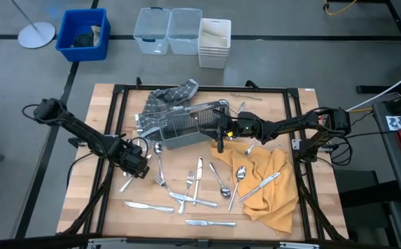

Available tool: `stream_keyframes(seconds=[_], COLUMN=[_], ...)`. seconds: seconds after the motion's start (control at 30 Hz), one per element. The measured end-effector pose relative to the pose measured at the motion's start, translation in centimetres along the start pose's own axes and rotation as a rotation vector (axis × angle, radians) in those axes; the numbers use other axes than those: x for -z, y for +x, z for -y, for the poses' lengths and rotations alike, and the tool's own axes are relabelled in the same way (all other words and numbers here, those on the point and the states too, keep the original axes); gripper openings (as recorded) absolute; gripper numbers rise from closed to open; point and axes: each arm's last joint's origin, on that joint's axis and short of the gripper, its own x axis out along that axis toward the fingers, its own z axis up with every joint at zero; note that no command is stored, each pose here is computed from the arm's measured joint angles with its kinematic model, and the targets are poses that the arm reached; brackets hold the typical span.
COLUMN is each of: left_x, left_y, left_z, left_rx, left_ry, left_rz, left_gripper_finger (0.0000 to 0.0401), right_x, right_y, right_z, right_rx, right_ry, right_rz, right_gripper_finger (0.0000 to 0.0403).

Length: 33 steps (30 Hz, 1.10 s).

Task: Sort silverware
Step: Put the silver knife into the gray silverware basket

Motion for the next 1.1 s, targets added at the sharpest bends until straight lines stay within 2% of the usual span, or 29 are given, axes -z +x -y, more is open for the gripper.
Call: stream_keyframes(seconds=[0.23,0.63,0.77,0.93,1.1], left_x=[0.23,0.17,0.18,0.18,0.18], left_y=[-0.06,-0.08,-0.10,-0.12,-0.11], left_z=[0.08,0.11,0.50,0.55,0.34], left_rx=[0.008,0.012,0.053,0.058,0.037], left_ry=[-0.005,0.046,0.089,0.160,0.160], left_rz=[-0.082,-0.063,-0.064,-0.060,-0.062], left_gripper_finger=[0.0012,0.0013,0.0016,0.0058,0.0111], right_x=[-0.01,-0.02,-0.02,-0.03,-0.03], right_y=[0.00,0.00,0.00,0.00,0.00], right_z=[0.00,0.00,0.00,0.00,0.00], right_rx=[0.000,0.000,0.000,0.000,0.000], right_ry=[0.000,0.000,0.000,0.000,0.000], right_rz=[0.000,0.001,0.001,0.001,0.001], right_gripper_finger=[0.0096,0.0096,0.0096,0.0096,0.0096])
